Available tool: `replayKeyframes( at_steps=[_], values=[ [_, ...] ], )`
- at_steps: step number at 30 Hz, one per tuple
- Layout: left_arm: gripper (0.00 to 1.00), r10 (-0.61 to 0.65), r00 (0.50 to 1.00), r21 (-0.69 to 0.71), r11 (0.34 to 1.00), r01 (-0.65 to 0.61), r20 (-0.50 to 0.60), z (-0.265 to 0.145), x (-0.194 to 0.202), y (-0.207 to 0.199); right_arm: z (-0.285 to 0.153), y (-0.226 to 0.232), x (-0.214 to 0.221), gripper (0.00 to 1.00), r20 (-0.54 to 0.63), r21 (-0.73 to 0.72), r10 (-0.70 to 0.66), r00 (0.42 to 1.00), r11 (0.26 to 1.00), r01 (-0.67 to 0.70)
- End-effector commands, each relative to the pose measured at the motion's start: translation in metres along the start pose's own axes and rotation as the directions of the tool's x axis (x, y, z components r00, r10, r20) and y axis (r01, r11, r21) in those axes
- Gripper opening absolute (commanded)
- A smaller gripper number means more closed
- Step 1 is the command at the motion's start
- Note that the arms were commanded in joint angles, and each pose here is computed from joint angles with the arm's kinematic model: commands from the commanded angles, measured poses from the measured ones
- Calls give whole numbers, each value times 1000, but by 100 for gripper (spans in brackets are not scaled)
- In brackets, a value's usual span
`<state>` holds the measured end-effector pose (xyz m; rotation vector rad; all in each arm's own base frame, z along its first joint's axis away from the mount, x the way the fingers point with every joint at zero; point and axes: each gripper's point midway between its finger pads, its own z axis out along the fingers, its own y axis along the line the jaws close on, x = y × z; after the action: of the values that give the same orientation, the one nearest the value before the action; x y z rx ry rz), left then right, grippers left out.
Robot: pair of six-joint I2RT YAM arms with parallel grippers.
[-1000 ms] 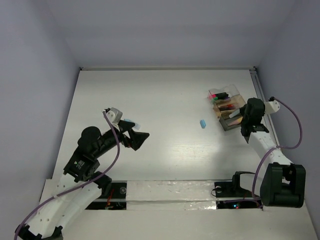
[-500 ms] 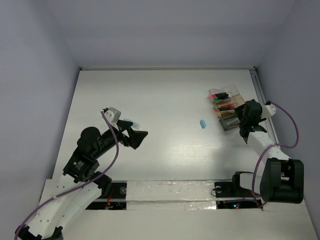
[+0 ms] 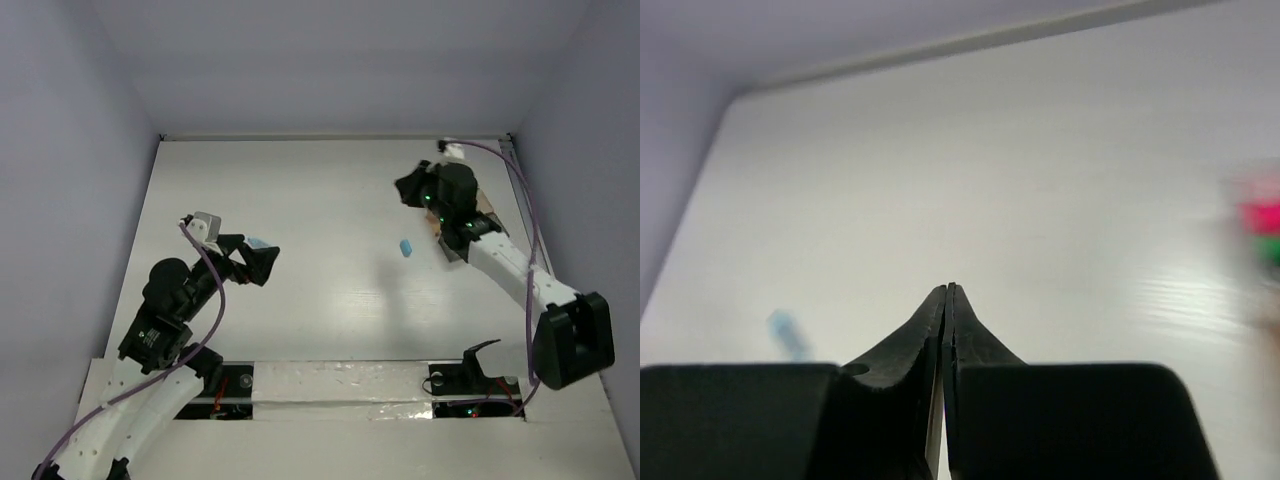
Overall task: Sort the stationery into containers
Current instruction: Pick up the pen from the center of the board.
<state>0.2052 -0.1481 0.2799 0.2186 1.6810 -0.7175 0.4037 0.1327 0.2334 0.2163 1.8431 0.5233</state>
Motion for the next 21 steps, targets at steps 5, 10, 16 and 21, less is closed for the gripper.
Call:
replayKeyframes(
  at_steps=[5,10,16,21],
  values=[
    [99,12,985,-147,989,14,170,-11,-50,24,17,182,114,11,-222,-555,-375,900,808,200],
    [99,18,982,-213,977,23,186,-13,-56,39,26,259,152,38,-191,-735,-463,865,652,187],
    [99,24,976,-301,953,44,218,-17,-63,58,57,271,230,73,-251,-748,-661,707,596,292],
    [99,21,978,-315,948,47,210,-15,-61,63,84,271,263,76,-264,-695,-763,590,574,432]
  ],
)
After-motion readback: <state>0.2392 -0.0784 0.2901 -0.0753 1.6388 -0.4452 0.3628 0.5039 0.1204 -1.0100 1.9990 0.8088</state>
